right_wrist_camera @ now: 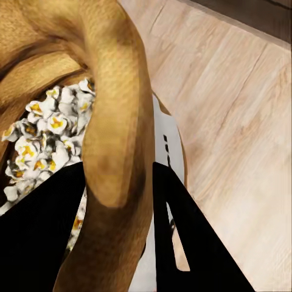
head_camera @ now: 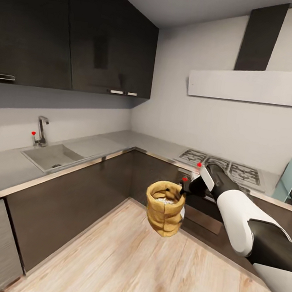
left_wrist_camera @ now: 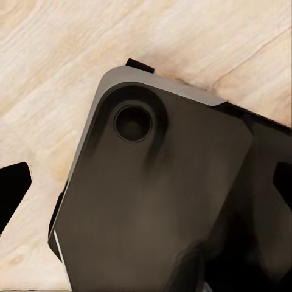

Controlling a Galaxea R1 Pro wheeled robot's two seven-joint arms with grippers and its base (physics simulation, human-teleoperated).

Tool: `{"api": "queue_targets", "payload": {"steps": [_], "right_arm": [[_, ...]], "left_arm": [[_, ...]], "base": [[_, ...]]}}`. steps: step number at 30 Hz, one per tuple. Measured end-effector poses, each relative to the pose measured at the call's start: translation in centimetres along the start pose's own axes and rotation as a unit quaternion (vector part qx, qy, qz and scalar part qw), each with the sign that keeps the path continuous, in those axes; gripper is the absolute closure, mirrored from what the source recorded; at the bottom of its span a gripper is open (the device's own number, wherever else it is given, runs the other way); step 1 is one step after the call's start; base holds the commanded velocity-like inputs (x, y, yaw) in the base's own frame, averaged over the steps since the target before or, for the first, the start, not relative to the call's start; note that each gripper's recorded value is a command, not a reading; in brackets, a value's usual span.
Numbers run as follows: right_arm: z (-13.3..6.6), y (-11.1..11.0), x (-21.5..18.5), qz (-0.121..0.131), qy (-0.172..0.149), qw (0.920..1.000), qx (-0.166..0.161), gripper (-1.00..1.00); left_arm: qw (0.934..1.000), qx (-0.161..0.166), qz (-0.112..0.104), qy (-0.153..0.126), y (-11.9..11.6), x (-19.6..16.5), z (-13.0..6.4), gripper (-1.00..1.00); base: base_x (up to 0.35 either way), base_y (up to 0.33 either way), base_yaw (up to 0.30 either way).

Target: In the kitchen, take the popcorn bag from the countertop, put it into the microwave, and heat it until the popcorn is cooked so the cooked popcorn ends up inside the bag.

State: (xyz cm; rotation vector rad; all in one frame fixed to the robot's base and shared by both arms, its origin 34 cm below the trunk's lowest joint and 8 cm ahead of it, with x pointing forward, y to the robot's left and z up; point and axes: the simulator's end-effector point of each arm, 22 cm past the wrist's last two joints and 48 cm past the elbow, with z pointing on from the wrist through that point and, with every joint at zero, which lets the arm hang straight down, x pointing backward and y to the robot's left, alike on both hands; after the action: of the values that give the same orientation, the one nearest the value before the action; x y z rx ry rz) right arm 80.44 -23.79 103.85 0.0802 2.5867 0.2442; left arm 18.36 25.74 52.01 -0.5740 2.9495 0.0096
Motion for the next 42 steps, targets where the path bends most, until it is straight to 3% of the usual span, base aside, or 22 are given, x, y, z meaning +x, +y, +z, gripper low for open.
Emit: {"api": "queue_targets", "payload": {"steps": [8,16,30,35,37,42], "right_arm": [[0.3,-1.1,0.6,0.010,0.004,0.9999,-0.008,1.00],[0.2,-1.4,0.6,0.008,0.004,1.0000,-0.003,1.00],[1.9,-2.4,3.6,0.016,0.045,0.9988,0.007,1.00],[1.9,-5.0,4.4,0.029,0.056,0.9978,0.019,1.00],[1.2,-8.5,4.3,0.046,0.052,0.9970,0.035,1.00],[1.1,-9.7,4.7,0.060,0.055,0.9960,0.035,1.00]], "left_arm": [[1.0000,0.000,0.000,0.000,0.1,0.0,0.0,-1.00],[1.0000,0.000,-0.001,-0.001,0.1,0.0,0.0,-1.00],[1.0000,0.000,0.000,-0.001,0.1,0.0,0.0,-1.00],[1.0000,0.000,0.000,-0.001,0.1,0.0,0.0,-1.00],[1.0000,0.000,0.000,-0.001,0.1,0.0,0.0,-1.00],[1.0000,0.000,0.000,-0.001,0.1,0.0,0.0,-1.00]], "base": [[-0.325,0.000,0.000],[-0.034,0.000,-0.017],[0.000,0.000,-0.269],[0.000,0.000,-0.286],[0.000,0.000,-0.287],[0.000,0.000,-0.287]]}}
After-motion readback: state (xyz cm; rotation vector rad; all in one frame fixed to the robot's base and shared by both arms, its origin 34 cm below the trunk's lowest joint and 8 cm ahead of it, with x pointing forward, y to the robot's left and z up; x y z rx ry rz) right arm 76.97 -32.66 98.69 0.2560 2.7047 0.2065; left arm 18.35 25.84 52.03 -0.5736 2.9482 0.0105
